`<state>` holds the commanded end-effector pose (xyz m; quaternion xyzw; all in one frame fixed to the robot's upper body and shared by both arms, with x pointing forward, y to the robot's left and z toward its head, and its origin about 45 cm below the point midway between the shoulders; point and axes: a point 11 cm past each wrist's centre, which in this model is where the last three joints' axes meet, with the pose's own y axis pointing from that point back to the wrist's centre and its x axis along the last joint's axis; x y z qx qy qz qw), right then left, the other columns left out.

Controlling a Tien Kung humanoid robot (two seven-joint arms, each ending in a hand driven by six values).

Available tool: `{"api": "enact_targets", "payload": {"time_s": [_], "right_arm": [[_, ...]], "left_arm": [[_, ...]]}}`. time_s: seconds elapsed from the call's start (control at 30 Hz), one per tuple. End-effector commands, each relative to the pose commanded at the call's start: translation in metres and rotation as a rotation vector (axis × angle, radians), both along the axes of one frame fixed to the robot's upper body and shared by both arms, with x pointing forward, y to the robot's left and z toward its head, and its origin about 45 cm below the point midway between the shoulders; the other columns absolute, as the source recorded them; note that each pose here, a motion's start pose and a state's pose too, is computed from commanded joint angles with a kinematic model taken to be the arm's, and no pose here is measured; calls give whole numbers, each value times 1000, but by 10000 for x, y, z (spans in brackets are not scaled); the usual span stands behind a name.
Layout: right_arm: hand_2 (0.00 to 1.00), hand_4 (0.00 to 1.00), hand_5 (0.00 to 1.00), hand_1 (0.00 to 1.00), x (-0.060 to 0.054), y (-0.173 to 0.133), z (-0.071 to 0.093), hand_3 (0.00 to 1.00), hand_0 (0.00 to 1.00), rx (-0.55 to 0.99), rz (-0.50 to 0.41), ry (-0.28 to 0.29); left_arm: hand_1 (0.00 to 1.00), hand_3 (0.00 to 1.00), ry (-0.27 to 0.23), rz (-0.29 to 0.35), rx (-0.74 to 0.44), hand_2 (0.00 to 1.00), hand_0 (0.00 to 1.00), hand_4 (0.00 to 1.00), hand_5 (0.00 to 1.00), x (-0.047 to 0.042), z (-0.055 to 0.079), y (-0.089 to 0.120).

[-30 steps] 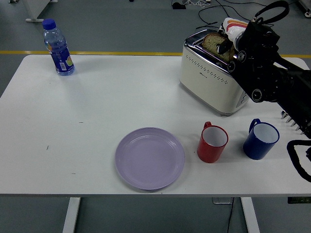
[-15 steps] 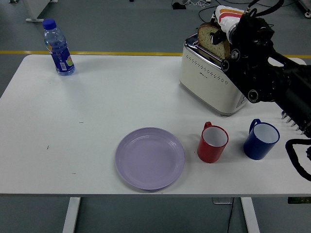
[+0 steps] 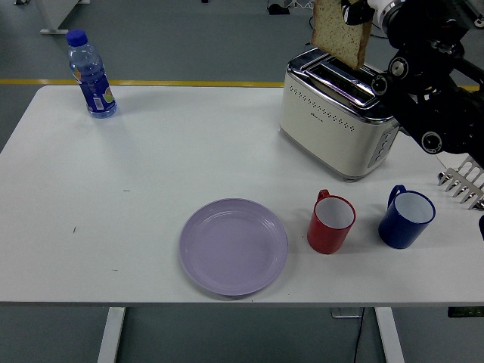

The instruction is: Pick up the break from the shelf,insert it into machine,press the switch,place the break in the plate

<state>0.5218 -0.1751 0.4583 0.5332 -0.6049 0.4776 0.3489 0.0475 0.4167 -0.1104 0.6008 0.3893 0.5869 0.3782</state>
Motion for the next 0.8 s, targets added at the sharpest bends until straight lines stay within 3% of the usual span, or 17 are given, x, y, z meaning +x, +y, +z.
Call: {"api": "enact_targets", "payload": {"time_s": [0.17,0.37,0.5,0.67,0.8], "right_arm": [[347,404,2,263,-175,-80,216,474,223,114,50,-55],[344,405,2,260,-453,-99,346,471,214,218,147,-77],[343,399,2,256,-642,-59,340,470,215,294,227,-49],[340,402,2,252,-861,21,203,470,202,360,320,29],[337,401,2,249,-1034,146,-54,467,200,402,397,149]], "left_arm": [[576,627,5,0,0,600,664,349,992,-23,-3,0],[577,627,11,1,-1,601,662,348,993,-56,-8,-5],[577,626,16,-1,-2,601,664,347,993,-78,-13,-11],[577,626,19,-2,-5,601,662,345,995,-98,-18,-19],[577,626,16,0,-7,602,662,341,995,-98,-21,-28]]}}
